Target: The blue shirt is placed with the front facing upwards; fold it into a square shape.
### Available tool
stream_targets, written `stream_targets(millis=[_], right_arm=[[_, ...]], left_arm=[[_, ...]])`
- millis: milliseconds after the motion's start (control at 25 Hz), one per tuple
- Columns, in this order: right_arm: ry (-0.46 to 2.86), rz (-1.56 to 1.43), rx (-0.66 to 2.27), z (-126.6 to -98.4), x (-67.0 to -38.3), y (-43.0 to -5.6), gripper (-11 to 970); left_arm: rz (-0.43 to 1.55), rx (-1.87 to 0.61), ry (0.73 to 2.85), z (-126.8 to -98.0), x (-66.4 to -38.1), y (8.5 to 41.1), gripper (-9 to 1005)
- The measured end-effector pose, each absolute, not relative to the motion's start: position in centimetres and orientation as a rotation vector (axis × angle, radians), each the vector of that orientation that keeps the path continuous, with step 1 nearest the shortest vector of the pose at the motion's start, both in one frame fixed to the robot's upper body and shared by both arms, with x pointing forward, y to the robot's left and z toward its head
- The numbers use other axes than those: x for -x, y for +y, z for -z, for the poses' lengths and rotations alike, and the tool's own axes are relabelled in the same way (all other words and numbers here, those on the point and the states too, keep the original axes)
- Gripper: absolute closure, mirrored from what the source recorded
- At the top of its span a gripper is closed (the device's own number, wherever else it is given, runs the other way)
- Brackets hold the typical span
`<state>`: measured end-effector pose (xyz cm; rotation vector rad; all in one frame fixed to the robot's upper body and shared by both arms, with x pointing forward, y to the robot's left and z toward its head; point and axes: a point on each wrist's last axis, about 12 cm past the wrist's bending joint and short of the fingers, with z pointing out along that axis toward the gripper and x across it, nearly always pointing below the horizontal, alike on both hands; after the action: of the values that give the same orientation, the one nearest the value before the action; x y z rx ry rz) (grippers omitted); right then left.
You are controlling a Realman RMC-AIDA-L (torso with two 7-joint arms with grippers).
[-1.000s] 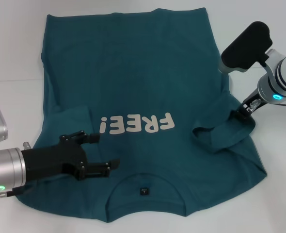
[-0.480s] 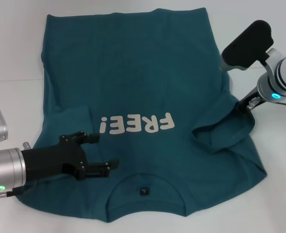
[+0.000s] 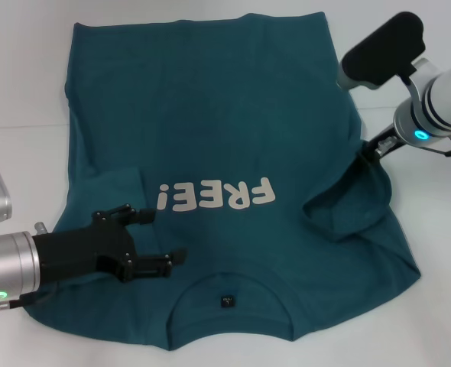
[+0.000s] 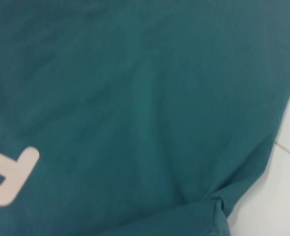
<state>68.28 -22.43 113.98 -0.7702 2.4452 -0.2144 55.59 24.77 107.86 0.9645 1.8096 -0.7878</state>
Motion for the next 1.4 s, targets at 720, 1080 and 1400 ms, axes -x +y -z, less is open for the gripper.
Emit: stream_targets(millis=[720, 1080, 1400], right_arm=[[2.391, 0.171, 0.737, -115.6, -69.8, -19.8, 913], [2.351, 0.153, 0.696, -115.5, -70.5, -18.9, 891], [2.329, 0.154, 0.756, -115.3, -70.5, -17.5, 871]], left_arm=[[0.784, -0.972, 1.803, -108.1, -55.7, 25.0, 47], [0.775, -0.970, 1.804, -108.1, -55.7, 25.0, 46], [0.775, -0.970, 1.804, -108.1, -55.8, 25.0, 46]])
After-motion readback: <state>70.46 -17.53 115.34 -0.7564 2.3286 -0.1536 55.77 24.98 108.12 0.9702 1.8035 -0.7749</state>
